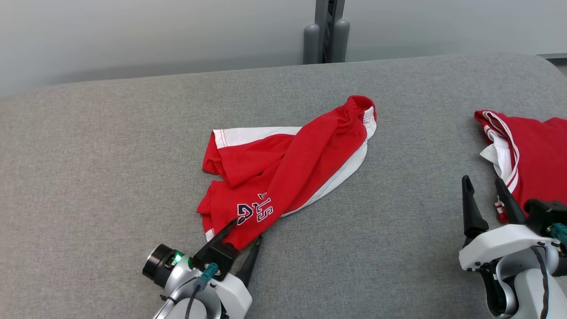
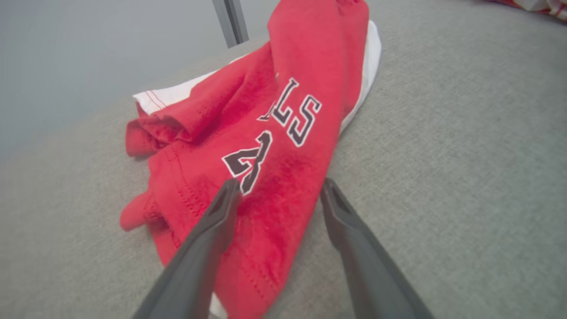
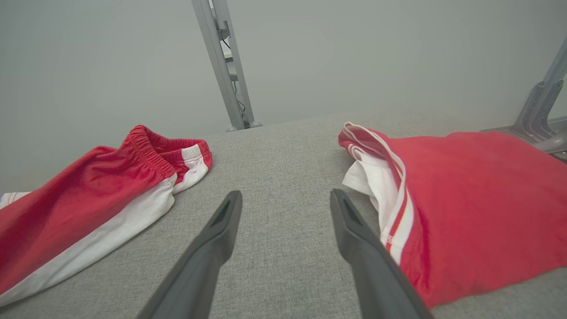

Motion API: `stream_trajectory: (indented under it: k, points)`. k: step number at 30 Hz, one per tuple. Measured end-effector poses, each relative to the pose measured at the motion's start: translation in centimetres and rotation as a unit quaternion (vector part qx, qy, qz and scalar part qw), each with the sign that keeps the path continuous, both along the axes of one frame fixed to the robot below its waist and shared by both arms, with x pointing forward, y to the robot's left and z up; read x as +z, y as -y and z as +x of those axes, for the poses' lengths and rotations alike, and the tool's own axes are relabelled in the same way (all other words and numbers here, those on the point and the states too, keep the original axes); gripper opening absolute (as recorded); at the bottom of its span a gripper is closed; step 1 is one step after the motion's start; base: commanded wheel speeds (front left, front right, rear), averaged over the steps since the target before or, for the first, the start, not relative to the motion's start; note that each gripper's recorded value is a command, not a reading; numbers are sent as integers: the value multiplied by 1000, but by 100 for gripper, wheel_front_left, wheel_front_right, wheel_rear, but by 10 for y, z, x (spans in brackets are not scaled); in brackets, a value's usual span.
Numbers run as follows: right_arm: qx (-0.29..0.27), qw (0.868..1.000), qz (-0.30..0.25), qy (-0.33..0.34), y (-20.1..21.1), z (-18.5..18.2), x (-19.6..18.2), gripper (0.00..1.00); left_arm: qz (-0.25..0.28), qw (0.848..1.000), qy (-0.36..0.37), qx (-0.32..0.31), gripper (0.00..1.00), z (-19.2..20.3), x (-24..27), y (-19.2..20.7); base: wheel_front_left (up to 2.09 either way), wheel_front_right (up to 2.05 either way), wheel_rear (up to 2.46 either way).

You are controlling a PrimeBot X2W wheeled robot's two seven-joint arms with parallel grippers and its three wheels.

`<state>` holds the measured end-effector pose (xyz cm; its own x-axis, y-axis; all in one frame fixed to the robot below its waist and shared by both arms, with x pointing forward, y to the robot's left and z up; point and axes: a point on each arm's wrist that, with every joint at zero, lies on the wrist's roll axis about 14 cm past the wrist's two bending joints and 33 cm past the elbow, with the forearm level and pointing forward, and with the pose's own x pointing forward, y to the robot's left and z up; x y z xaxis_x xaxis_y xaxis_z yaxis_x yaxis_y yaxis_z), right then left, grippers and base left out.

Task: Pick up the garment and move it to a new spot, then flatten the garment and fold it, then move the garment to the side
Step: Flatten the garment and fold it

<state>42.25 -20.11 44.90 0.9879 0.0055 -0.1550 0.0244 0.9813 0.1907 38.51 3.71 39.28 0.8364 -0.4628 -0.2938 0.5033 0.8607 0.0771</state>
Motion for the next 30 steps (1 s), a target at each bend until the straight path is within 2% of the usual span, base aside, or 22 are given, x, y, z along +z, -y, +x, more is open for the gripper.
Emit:
stream_trajectory:
  k: [1,2,9,13,23,30]
  points:
    - [0,1000,0,0,0,0,0,100,-4,1000,-3,7,35,1,0,-2,0,0,0]
    - [-1,1000,0,0,0,0,0,100,-7,1000,-6,13,0,2,-1,-4,0,0,0]
    - [11,1000,0,-3,-9,2,-2,100,-56,997,7,54,0,13,19,-16,0,0,0]
    - [25,1000,3,-5,-20,5,-4,100,-76,995,27,54,0,14,36,-17,0,0,0]
    - [56,998,6,7,-44,11,5,100,-63,996,62,27,0,-8,54,-27,0,0,0]
    - [67,998,10,10,-54,9,8,100,-61,997,41,-10,0,-31,58,-21,0,0,0]
